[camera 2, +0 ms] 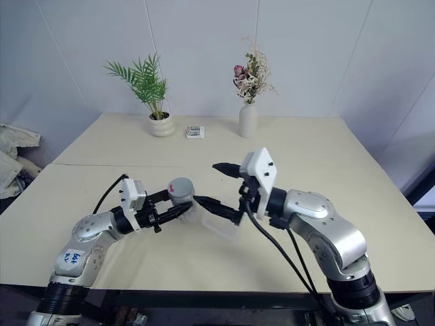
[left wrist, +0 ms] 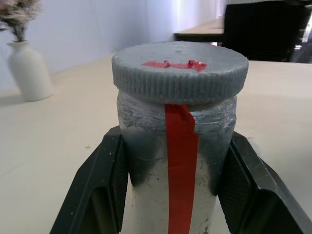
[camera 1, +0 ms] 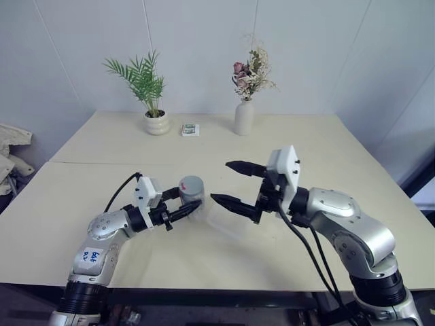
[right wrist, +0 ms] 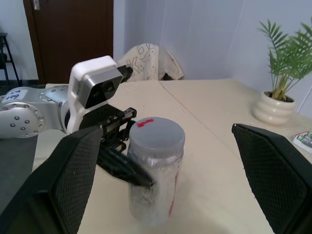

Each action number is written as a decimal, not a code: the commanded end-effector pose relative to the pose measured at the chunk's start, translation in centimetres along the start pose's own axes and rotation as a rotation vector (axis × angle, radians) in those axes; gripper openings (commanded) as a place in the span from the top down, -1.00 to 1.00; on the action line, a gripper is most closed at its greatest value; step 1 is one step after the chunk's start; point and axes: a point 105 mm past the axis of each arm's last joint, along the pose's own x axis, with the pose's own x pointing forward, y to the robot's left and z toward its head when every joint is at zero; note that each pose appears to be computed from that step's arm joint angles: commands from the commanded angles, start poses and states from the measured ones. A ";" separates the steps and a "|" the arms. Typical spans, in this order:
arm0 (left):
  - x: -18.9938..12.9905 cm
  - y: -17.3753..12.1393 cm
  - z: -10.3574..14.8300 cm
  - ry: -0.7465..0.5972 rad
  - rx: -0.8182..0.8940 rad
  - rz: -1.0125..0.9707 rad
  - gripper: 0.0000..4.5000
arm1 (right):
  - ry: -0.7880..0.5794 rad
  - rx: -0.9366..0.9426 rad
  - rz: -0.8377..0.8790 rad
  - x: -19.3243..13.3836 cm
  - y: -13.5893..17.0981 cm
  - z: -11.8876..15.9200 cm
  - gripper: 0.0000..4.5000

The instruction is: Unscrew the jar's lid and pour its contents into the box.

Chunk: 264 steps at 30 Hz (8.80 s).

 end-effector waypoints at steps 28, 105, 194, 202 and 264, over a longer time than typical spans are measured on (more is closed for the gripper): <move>3.2 -1.8 1.8 -0.066 -0.002 -0.147 0.08 | 0.111 0.080 -0.075 2.2 0.2 -1.3 -1.00; 3.1 -4.9 2.3 -0.078 -0.017 -0.520 0.08 | 0.033 -0.017 0.550 1.2 1.4 -0.3 -0.99; 2.4 -3.5 1.9 -0.115 -0.032 -0.337 0.08 | 0.052 0.013 0.287 2.7 0.6 -0.4 -0.99; 2.4 -3.5 1.9 -0.113 -0.031 -0.338 0.08 | 0.066 0.009 0.262 2.3 0.1 -0.7 -0.99; 2.1 -3.3 1.9 -0.102 -0.027 -0.325 0.08 | 0.088 0.139 0.280 -2.4 -1.6 -0.2 -0.99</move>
